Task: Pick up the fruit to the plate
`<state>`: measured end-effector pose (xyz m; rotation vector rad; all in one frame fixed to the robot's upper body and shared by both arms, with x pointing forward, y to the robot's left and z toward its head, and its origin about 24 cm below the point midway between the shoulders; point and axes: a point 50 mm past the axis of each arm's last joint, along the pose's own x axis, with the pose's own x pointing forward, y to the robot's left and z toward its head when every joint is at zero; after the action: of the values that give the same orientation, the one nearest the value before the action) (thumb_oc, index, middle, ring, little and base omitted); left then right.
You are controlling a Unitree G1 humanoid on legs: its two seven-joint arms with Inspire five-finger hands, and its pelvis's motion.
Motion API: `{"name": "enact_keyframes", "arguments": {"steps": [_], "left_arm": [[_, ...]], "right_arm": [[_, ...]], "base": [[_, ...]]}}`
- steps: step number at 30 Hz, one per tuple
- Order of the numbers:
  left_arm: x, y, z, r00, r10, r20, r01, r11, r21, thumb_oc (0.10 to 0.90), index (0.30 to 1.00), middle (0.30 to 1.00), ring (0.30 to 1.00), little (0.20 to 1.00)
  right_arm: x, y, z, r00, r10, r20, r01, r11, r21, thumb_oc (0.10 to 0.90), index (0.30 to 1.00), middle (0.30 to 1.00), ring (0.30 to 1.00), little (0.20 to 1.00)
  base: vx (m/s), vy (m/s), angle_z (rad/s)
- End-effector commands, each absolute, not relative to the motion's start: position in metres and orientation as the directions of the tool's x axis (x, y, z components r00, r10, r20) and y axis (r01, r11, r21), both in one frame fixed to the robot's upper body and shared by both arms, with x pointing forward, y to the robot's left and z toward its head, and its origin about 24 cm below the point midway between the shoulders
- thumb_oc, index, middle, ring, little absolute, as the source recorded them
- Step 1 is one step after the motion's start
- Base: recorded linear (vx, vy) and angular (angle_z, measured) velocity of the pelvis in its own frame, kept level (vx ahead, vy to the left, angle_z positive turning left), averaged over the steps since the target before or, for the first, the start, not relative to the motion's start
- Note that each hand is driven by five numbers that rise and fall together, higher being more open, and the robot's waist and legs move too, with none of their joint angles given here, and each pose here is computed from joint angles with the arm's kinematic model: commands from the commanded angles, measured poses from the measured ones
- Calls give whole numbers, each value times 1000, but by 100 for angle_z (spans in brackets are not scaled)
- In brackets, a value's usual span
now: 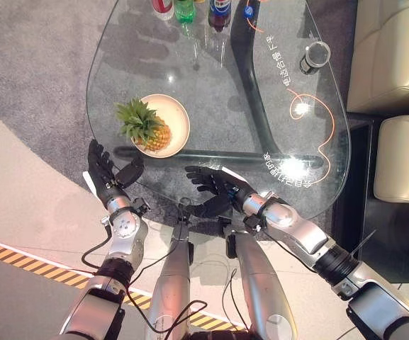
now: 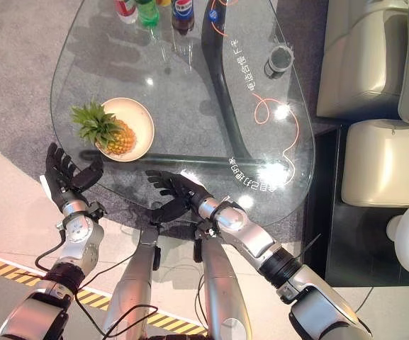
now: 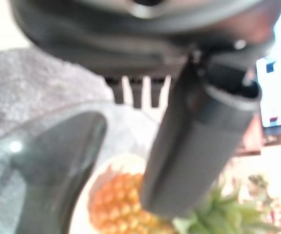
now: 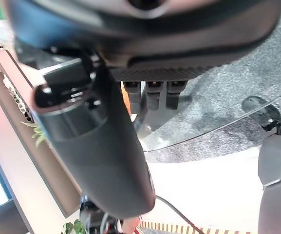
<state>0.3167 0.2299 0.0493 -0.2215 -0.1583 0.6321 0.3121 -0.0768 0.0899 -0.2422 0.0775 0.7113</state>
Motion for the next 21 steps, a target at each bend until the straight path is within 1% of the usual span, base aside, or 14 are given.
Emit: {"name": "enact_keyframes", "arguments": {"steps": [1, 5, 6, 8, 11, 13, 17, 21], "left_arm": [[311, 236, 47, 772, 630, 82, -583, 754, -302, 800, 900, 900, 900, 900], [295, 241, 17, 769, 638, -34, -620, 733, -281, 800, 900, 900, 900, 900], [295, 241, 17, 769, 638, -34, -620, 733, -281, 800, 900, 900, 900, 900], [275, 248, -9, 746, 653, -134, -661, 702, -263, 800, 900, 900, 900, 900], [266, 253, -19, 732, 659, -173, -679, 686, -260, 800, 900, 900, 900, 900], [247, 257, -38, 716, 659, -233, -698, 681, -219, 800, 900, 900, 900, 900], [223, 258, -61, 706, 632, -318, -696, 703, -148, 800, 900, 900, 900, 900], [197, 256, -83, 684, 601, -413, -686, 723, -84, 800, 900, 900, 900, 900]], "right_arm": [[294, -57, 120, 685, 726, 64, -711, 685, -160, 800, 900, 900, 900, 900], [294, -66, 109, 708, 705, 34, -693, 704, -153, 800, 900, 900, 900, 900], [294, -66, 109, 708, 705, 34, -694, 704, -153, 800, 900, 900, 900, 900], [290, -78, 93, 733, 680, -13, -676, 727, -121, 800, 900, 900, 900, 900], [288, -84, 85, 748, 663, -39, -662, 741, -112, 800, 900, 900, 900, 900], [280, -97, 63, 776, 623, -101, -630, 774, -66, 800, 900, 900, 900, 900], [266, -115, 30, 810, 550, -203, -562, 827, 0, 800, 900, 900, 900, 900], [248, -130, -3, 825, 478, -303, -484, 873, 59, 800, 900, 900, 900, 900]], "base": [[0, 0, 0], [20, 4, 2], [88, 18, 12], [111, 26, 11], [66, 11, 5], [123, 7, 5], [103, 18, 5], [106, 32, 10]]}}
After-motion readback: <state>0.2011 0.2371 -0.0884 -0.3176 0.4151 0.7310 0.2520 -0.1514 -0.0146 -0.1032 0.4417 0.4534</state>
